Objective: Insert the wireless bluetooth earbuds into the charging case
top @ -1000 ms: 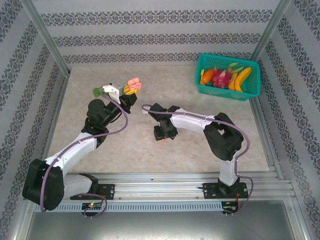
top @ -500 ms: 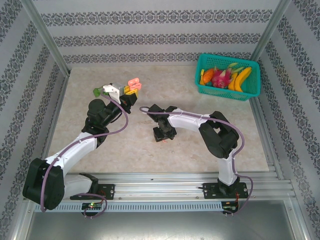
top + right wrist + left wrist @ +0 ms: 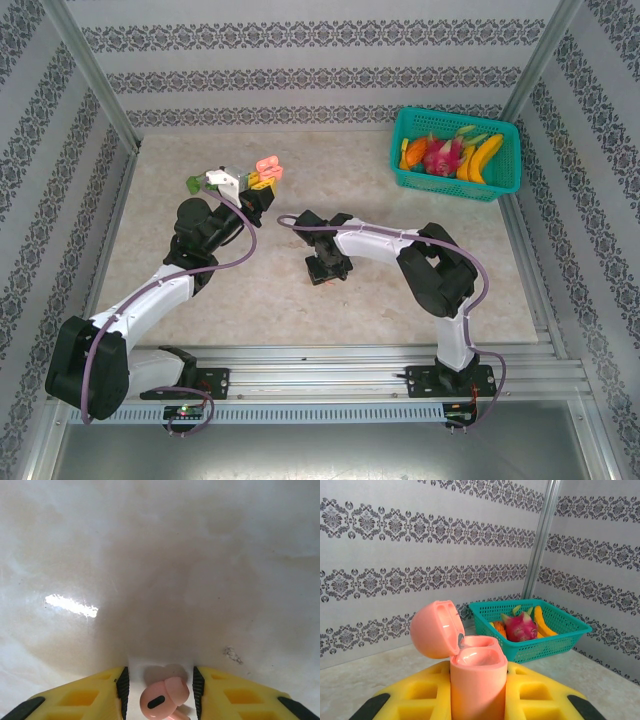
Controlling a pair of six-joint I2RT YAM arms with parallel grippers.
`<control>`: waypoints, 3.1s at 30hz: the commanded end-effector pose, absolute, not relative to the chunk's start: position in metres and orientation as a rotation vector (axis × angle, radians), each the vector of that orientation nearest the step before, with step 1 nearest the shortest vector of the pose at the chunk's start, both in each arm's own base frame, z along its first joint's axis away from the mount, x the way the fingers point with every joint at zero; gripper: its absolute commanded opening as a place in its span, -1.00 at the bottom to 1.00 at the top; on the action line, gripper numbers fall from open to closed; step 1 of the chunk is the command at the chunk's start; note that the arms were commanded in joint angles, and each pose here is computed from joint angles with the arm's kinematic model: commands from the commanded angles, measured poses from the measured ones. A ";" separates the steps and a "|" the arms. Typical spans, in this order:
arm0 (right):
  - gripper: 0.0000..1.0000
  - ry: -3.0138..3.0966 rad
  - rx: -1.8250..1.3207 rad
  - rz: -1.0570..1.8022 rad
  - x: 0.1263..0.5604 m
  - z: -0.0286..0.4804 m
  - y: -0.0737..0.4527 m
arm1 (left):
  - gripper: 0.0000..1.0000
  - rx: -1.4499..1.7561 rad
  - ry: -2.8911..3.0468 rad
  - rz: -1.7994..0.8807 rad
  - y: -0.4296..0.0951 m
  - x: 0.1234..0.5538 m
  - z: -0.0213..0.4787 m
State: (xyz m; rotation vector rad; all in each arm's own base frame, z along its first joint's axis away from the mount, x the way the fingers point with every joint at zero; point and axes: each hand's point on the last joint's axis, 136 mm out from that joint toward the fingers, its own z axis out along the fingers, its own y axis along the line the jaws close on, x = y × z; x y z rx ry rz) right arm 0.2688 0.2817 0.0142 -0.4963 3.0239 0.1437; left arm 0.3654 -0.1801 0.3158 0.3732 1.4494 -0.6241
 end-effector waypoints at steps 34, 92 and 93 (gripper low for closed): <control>-0.28 3.048 -0.485 0.091 0.251 0.010 0.267 | -1.00 0.366 1.370 -0.638 -0.178 0.366 0.344; -0.59 2.926 -0.178 -0.093 0.273 0.042 0.225 | -1.00 0.395 1.389 -0.646 -0.183 0.366 0.338; -0.59 2.931 -0.137 -0.155 0.273 0.040 0.215 | -1.00 0.395 1.391 -0.646 -0.183 0.366 0.337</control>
